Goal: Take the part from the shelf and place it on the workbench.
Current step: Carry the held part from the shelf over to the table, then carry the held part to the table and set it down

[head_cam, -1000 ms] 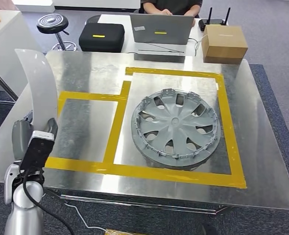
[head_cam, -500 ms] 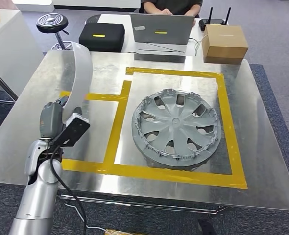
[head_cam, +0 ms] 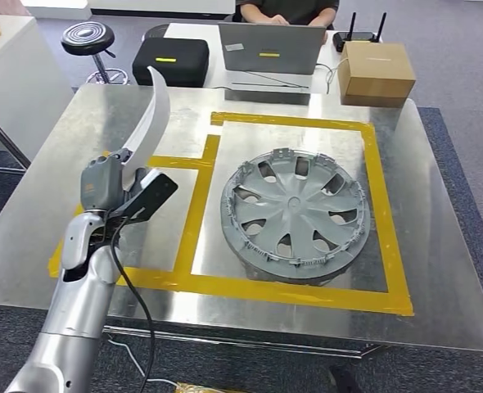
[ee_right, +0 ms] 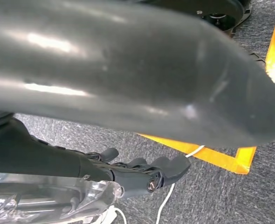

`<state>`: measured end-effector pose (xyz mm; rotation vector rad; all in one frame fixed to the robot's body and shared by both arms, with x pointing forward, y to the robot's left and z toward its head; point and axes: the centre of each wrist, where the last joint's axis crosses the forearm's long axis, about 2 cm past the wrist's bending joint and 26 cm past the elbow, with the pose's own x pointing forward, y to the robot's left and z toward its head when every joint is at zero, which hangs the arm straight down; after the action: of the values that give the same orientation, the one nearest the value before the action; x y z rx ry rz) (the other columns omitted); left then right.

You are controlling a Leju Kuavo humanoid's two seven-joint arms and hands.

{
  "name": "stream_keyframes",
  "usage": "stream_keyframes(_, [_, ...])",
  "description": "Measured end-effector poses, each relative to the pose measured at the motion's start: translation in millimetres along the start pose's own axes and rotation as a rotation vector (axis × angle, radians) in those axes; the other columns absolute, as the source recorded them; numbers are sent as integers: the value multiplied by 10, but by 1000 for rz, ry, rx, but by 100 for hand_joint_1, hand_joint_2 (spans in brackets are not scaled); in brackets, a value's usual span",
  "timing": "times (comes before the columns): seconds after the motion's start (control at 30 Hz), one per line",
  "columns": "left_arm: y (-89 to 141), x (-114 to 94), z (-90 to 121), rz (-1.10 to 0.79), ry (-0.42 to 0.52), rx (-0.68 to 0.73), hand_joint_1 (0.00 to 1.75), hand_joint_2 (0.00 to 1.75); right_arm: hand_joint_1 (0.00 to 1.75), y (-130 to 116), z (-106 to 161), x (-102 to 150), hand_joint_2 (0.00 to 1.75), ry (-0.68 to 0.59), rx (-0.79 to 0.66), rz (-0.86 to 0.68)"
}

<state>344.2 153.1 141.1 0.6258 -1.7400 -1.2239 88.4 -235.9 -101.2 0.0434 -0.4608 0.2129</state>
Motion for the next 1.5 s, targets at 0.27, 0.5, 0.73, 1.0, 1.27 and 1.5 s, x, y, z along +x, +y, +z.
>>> stream_keyframes(0.27, [-4,-29,-230,-162,81,-53,175,175,0,-5,-9,37,0,3,-5,2])
stream_keyframes(0.5, [-32,-43,-277,-166,90,-78,175,175,0,-10,-15,57,0,-1,-7,2])
stream_keyframes(0.73, [-45,-58,-289,-170,95,-90,175,175,0,-10,-15,60,0,-1,-6,2])
stream_keyframes(1.0, [-58,-78,-315,-273,138,-103,175,175,0,-11,-16,62,0,1,-12,-7])
stream_keyframes(1.27, [-101,-143,-307,-287,164,-123,175,175,0,-10,-14,55,0,5,-18,-12])
stream_keyframes(1.5, [-121,-276,-243,-291,195,-128,0,175,0,0,-2,7,0,10,-21,-24])
